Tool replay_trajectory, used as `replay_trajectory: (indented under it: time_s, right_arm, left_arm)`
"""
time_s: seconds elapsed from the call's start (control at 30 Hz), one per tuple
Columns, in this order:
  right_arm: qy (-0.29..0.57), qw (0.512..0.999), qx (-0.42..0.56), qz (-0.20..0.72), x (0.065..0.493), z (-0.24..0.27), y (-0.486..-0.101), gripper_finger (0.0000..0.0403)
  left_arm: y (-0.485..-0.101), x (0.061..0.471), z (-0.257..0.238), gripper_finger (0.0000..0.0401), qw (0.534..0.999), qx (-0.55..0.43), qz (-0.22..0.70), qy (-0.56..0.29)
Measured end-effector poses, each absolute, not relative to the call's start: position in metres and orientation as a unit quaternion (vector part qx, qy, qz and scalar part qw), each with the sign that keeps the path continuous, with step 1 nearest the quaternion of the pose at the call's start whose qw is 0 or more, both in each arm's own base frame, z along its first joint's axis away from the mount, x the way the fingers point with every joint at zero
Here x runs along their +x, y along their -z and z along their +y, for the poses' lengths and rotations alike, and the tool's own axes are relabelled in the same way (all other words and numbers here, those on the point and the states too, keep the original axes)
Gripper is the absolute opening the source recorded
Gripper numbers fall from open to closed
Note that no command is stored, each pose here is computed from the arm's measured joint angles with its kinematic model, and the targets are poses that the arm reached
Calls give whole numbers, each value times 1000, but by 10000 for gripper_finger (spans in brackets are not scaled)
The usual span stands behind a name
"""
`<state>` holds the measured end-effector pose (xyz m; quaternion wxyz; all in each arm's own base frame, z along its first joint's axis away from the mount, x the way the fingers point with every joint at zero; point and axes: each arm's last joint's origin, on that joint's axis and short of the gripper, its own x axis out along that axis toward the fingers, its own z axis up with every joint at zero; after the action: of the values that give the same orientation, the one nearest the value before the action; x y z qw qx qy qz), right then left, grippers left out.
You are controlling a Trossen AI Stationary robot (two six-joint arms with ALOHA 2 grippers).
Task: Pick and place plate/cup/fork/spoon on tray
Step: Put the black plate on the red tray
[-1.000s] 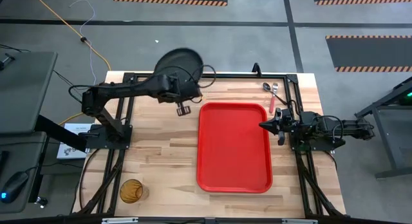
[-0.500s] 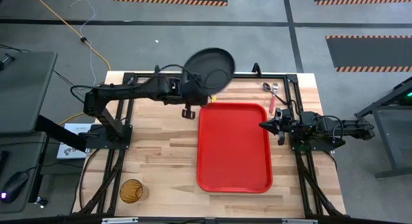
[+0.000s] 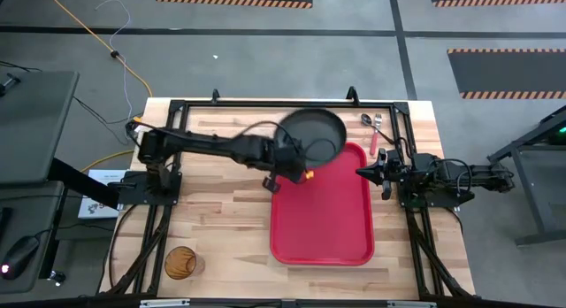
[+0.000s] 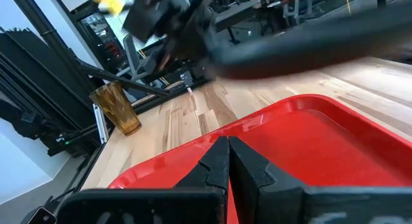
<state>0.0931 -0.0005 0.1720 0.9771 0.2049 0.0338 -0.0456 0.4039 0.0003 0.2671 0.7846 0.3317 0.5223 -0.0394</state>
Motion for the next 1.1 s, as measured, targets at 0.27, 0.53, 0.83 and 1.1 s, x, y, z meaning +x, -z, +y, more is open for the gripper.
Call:
replay_trajectory:
  time_s: [0.27, 0.53, 0.83, 1.1]
  right_arm:
    - [45, 977, 205, 34, 93, 0, -172, 0]
    - [46, 977, 205, 34, 93, 0, -172, 0]
    - [46, 977, 205, 34, 93, 0, -172, 0]
    - [46, 977, 205, 34, 93, 0, -172, 0]
  left_arm:
    - [-216, 431, -36, 5, 770, 362, 518, 89]
    - [-186, 444, -60, 5, 771, 372, 504, 113]
    - [-175, 448, -56, 5, 768, 371, 511, 107]
    - [-170, 449, -53, 5, 773, 353, 511, 131]
